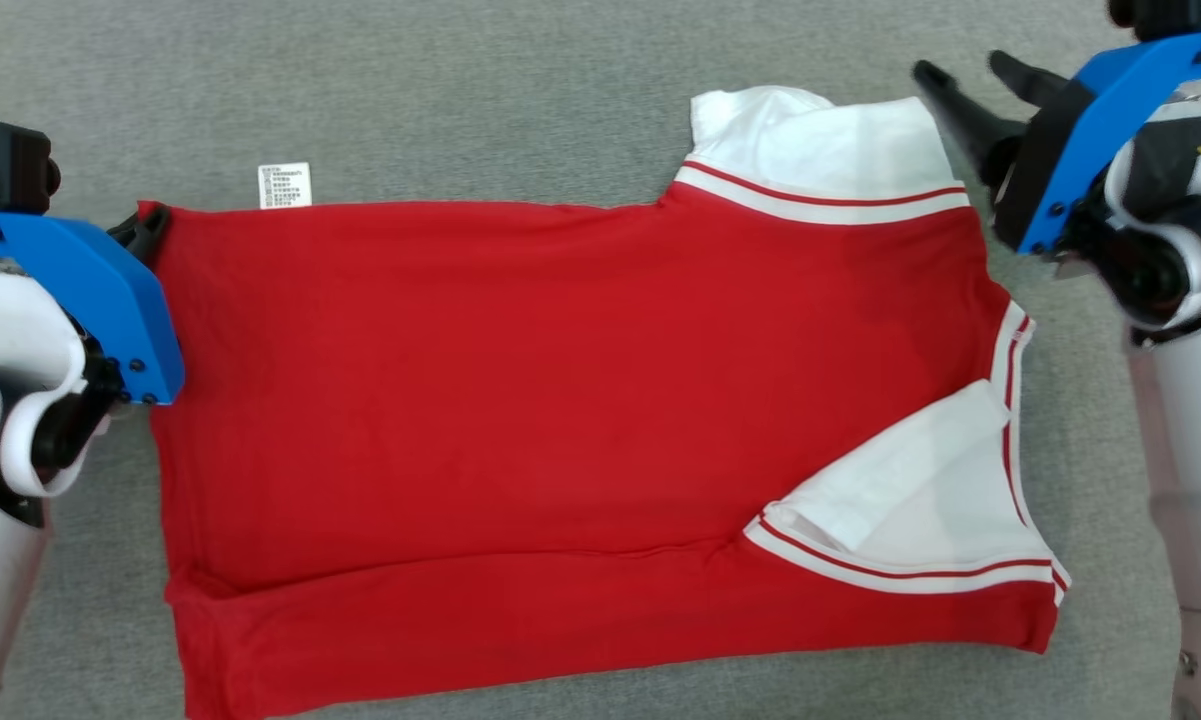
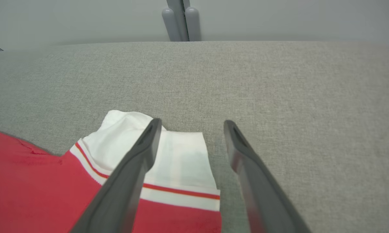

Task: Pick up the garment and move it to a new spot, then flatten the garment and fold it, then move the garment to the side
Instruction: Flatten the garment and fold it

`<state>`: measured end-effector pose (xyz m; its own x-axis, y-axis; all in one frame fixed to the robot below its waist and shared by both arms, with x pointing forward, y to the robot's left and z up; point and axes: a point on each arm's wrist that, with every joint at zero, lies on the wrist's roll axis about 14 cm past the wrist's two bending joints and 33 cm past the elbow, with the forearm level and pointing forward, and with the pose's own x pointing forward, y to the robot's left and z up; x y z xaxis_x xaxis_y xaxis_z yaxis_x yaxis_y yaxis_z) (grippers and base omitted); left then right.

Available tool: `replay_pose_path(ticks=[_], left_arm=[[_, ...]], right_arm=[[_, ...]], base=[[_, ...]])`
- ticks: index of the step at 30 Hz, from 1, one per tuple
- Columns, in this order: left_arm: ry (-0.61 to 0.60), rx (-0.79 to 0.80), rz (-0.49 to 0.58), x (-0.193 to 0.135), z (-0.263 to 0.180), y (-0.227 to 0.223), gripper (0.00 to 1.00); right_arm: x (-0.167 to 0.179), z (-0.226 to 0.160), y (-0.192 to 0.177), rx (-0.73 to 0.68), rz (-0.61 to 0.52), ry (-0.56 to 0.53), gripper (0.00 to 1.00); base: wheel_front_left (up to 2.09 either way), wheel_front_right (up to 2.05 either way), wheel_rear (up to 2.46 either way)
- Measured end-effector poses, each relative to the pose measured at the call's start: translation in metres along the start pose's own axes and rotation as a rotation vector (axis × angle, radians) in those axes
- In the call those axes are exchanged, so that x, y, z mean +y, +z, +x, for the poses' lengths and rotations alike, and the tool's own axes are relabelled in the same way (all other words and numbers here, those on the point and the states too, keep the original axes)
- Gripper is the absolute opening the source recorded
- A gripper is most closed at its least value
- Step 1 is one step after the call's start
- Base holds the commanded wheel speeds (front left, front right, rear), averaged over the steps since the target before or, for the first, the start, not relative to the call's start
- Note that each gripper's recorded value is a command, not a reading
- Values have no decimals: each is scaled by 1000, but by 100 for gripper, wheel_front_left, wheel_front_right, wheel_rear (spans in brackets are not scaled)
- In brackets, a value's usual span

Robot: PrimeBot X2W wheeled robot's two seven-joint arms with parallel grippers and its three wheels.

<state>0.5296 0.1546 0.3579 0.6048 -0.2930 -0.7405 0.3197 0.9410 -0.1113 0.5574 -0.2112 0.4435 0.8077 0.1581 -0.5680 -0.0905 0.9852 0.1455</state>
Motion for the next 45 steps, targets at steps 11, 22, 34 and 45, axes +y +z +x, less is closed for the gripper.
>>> replay_pose_path(ticks=[11, 22, 34, 45], left_arm=[[5, -95, -70, -2, -5, -17, 0], [1, -170, -82, -4, -4, -11, 0], [16, -454, -85, -3, -27, 35, 0], [-19, -539, -195, -27, -65, -7, 0]], right_arm=[[-8, 31, -27, 211, 79, -61, 100], [13, 45, -30, 224, 37, -45, 0], [8, 23, 9, -12, 42, -25, 0], [5, -31, -10, -95, 62, 24, 0]], base=[[0, 0, 0], [0, 0, 0], [0, 0, 0], [0, 0, 0]])
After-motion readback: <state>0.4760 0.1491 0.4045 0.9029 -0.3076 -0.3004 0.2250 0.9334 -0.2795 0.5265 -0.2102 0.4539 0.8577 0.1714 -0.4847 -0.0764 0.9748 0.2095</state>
